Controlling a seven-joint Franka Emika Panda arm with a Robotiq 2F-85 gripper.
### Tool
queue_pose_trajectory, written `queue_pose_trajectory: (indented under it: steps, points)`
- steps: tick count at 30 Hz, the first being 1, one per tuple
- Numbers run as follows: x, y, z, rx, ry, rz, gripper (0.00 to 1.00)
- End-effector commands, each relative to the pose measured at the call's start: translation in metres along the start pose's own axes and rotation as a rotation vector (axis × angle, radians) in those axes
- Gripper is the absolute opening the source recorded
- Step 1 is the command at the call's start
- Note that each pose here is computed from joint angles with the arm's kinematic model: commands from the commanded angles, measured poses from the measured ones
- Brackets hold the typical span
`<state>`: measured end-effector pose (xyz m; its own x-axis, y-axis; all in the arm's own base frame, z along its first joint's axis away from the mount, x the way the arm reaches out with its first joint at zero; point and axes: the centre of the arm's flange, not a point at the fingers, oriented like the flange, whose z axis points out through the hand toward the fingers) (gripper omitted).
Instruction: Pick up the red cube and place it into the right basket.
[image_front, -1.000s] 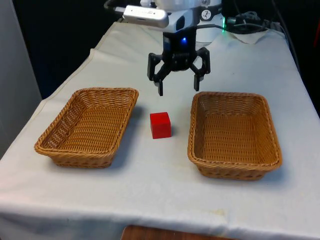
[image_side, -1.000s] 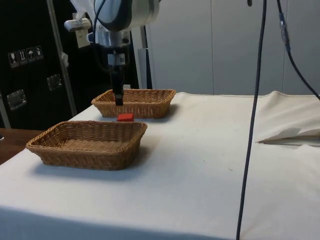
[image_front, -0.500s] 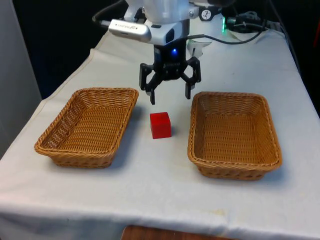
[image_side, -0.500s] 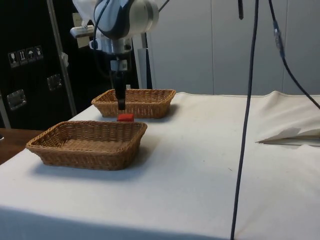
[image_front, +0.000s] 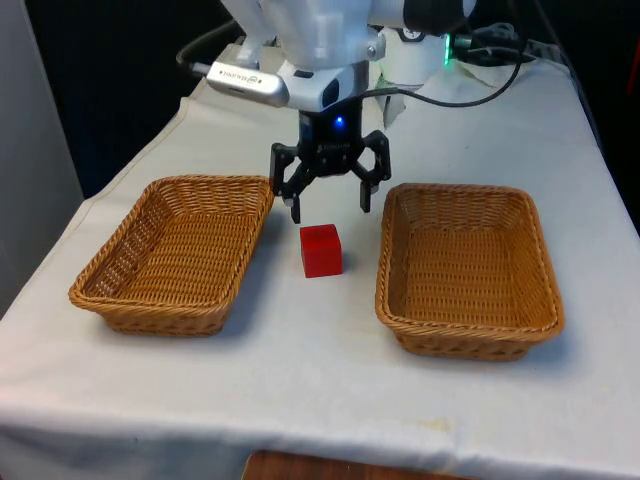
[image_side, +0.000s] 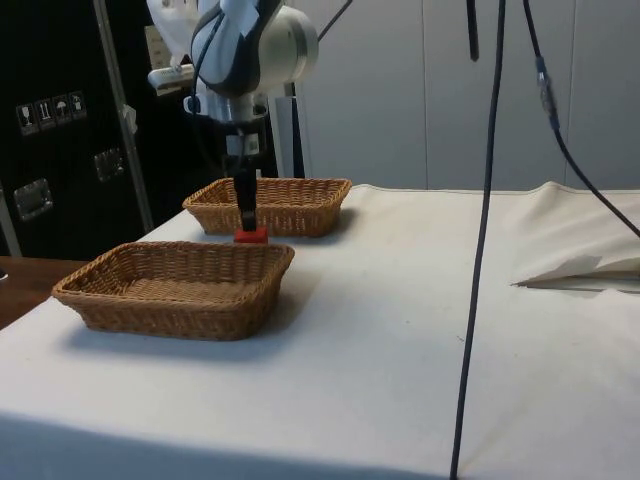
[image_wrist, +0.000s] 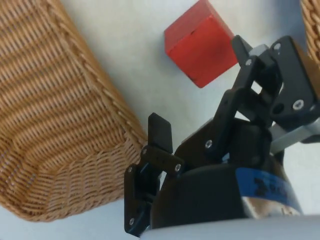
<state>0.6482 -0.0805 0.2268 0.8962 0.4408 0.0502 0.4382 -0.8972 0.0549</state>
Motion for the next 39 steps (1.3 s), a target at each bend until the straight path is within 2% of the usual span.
queue_pose_trajectory:
  steps: [1, 7, 8, 9, 13, 15, 16, 17, 24, 25, 26, 33, 34, 35, 39]
  points:
    - [0.001, 0.001, 0.002, -0.001, 0.012, -0.003, 1.00]
    - [0.002, 0.003, 0.013, -0.007, 0.007, -0.013, 1.00]
    - [0.001, 0.002, 0.011, -0.009, -0.008, -0.008, 1.00]
    - [0.002, 0.003, 0.014, -0.008, 0.008, -0.014, 1.00]
    - [0.001, 0.003, 0.020, -0.006, 0.009, -0.022, 1.00]
    - [0.001, 0.003, 0.023, -0.005, 0.009, -0.025, 1.00]
    - [0.000, 0.002, 0.021, -0.005, -0.003, -0.022, 1.00]
    - [0.001, 0.003, 0.024, -0.005, 0.008, -0.025, 1.00]
    - [0.002, 0.004, 0.035, -0.009, 0.006, -0.032, 1.00]
    - [0.000, 0.003, 0.034, -0.011, -0.010, -0.029, 1.00]
    - [0.002, 0.004, 0.037, -0.010, 0.004, -0.033, 1.00]
    - [0.002, 0.005, 0.044, -0.011, 0.002, -0.044, 1.00]
    - [0.000, 0.005, 0.043, -0.011, -0.011, -0.040, 1.00]
    - [0.002, 0.006, 0.043, -0.013, 0.001, -0.044, 1.00]
    - [0.001, 0.005, 0.044, -0.011, -0.005, -0.045, 1.00]
